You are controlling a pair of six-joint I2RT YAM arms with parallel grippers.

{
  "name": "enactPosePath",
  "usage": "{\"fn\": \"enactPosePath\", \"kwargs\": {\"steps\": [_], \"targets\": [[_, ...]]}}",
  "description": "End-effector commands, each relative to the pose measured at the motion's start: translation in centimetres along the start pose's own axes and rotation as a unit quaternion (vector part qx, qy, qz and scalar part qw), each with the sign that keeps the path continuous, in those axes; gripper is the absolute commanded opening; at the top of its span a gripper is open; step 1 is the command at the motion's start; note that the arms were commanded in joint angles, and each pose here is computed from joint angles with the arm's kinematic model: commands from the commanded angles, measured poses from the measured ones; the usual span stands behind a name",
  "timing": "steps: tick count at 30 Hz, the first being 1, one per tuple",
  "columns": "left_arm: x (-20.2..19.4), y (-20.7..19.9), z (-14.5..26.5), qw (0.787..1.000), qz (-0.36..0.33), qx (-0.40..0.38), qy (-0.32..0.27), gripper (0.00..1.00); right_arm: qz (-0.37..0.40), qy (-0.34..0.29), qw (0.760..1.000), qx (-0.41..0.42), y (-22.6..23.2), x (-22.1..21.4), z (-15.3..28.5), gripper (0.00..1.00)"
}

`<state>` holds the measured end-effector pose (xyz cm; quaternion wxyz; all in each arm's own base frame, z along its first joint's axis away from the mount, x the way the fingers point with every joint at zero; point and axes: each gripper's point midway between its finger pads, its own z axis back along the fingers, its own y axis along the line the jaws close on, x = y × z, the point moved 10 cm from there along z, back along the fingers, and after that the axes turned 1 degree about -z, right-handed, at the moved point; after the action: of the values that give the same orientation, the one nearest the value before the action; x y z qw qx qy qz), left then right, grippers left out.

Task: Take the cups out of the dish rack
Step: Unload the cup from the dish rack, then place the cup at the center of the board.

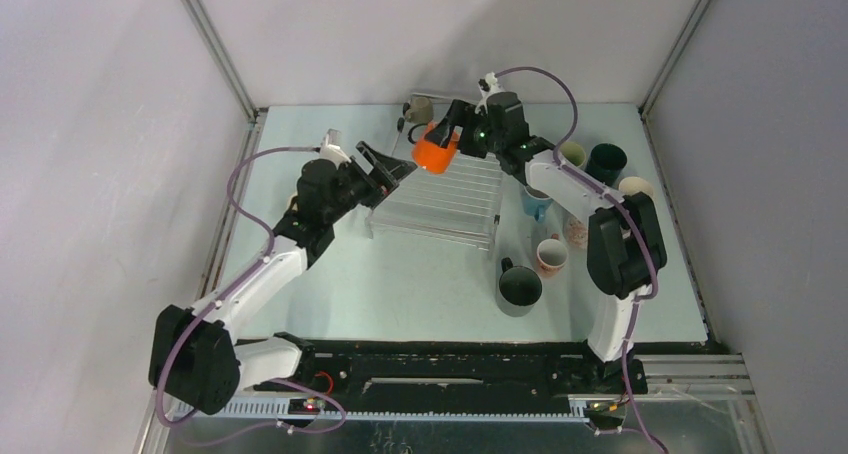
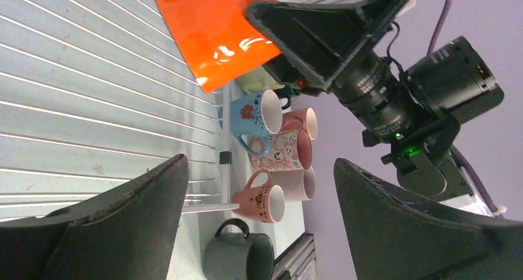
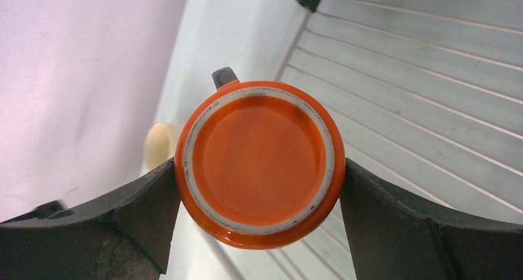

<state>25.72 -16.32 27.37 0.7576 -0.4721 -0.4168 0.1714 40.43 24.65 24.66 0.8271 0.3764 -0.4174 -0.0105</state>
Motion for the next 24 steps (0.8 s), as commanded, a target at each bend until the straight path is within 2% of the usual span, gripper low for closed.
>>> {"fn": "enactPosePath", "kwargs": {"steps": [1, 8, 24], "targets": [[0.8, -0.5, -0.1, 0.998, 0.008, -0.052, -0.016, 0.92, -0.041, -0.043, 0.992, 0.112, 5.3, 3.7, 4.0, 0.13], [1.6, -0.5, -0.1, 0.996, 0.022, -0.082, -0.028, 0.87, -0.086, -0.021, 0.982, 0.164, 7.2, 3.6, 6.0, 0.12], [2.4, -3.3, -0.3, 0.975, 0.083, -0.206, -0.018, 0.65, -0.133, 0.011, 0.959, 0.251, 9.9, 2.6, 9.5, 0.12]]}}
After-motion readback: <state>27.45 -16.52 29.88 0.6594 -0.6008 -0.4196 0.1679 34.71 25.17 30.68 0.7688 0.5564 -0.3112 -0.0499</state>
